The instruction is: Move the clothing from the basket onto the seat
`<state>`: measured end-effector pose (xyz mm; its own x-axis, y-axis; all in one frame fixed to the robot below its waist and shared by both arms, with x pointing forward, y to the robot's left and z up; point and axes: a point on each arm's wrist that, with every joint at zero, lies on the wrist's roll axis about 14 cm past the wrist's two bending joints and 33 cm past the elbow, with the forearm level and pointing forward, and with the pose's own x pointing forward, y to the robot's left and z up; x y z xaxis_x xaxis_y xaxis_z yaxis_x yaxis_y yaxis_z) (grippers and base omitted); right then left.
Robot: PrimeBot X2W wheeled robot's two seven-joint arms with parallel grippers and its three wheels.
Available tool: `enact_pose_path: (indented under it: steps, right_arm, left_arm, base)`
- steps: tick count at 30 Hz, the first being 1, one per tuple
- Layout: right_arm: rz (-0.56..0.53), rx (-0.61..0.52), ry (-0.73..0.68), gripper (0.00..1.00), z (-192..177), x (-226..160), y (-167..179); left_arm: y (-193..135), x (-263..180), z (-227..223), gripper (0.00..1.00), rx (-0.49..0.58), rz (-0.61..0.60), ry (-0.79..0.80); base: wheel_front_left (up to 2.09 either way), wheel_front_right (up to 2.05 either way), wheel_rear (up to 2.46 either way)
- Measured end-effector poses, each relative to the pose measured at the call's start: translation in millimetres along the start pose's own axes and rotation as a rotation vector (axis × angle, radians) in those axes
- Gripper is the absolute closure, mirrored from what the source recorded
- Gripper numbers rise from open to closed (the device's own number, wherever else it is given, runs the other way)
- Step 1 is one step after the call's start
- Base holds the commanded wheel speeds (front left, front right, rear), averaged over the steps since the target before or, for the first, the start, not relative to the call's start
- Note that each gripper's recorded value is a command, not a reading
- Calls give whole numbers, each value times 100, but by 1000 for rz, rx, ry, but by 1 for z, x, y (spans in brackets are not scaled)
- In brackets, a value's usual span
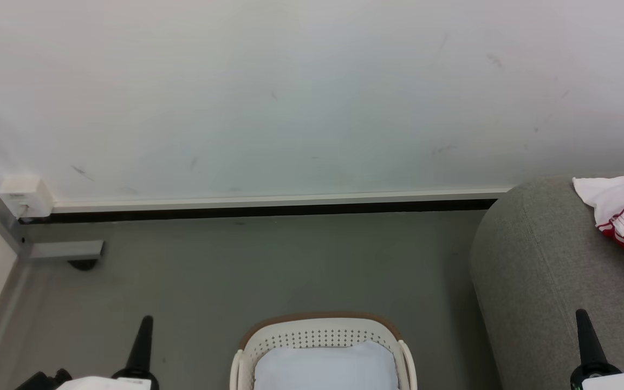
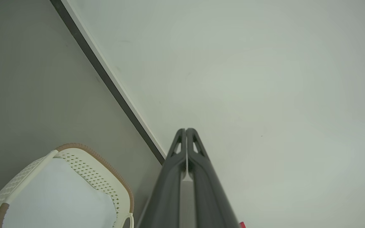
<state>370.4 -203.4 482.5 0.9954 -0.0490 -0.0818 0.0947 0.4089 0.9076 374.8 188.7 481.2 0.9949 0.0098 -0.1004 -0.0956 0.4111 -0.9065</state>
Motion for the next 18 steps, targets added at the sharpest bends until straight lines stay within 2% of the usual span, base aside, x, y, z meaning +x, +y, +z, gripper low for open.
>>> enact_pose_path:
  steps: [18]
  right_arm:
    - [26, 162, 12, 100, 1, 6, 8]
  left_arm:
    - [-6, 4, 7, 100, -167, -28, -3]
  base:
    - [0, 0, 0]
